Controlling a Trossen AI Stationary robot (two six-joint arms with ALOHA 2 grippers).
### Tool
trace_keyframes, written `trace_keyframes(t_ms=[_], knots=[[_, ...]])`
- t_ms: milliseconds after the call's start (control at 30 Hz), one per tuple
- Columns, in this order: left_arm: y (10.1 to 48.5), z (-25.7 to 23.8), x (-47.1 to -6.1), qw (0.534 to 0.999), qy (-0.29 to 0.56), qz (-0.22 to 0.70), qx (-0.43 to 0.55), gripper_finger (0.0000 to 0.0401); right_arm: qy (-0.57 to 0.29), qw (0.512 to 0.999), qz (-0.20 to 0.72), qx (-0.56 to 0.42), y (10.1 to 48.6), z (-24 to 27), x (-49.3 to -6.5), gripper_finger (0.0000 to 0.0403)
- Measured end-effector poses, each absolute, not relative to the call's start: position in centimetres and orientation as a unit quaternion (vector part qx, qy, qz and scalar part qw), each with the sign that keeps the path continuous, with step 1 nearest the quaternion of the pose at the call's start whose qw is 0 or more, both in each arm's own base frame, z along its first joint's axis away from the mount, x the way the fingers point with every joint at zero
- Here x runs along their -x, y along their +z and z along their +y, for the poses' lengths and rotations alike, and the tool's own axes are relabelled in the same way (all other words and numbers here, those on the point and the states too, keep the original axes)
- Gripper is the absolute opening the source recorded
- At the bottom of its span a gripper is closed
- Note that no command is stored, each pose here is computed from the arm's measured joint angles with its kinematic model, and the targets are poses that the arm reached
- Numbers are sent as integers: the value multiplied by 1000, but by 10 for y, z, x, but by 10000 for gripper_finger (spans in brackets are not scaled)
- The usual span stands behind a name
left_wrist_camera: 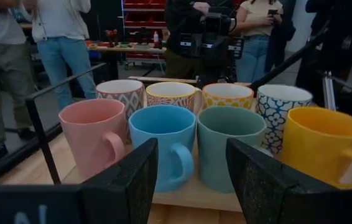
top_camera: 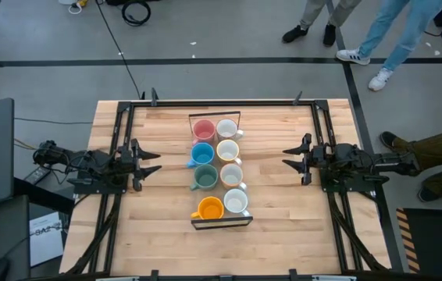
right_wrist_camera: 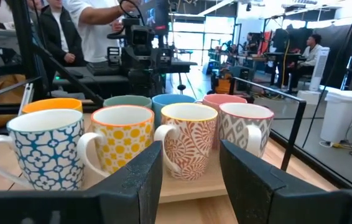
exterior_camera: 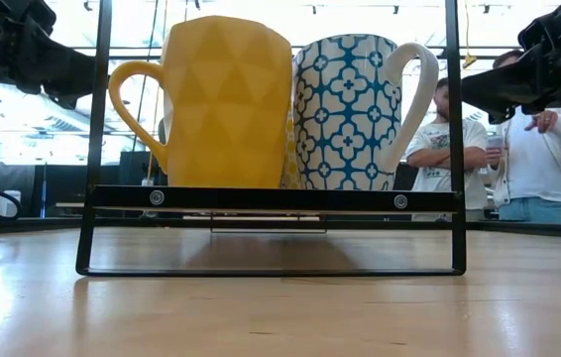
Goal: Place coffee mugs
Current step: Return to Home Position
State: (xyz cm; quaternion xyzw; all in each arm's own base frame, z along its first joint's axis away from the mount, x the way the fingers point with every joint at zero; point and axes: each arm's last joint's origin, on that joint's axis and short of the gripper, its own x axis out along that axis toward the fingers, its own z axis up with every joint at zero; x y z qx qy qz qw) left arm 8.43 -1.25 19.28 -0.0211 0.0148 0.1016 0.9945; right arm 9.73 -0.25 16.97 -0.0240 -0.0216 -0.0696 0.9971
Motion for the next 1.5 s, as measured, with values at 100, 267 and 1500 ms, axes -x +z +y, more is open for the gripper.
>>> trace_keyframes(t_ms=[100, 267, 1500], knots=[[193, -12, -84, 994, 104, 17, -2, 196, -69, 997, -22, 24, 170, -2, -97, 165], [193, -8, -85, 992, 126, 19, -14, 196, -70, 997, -22, 22, 170, -2, -97, 165], [172, 4, -97, 994, 96, -30, -32, 196, -71, 997, -24, 21, 170, -3, -97, 165]])
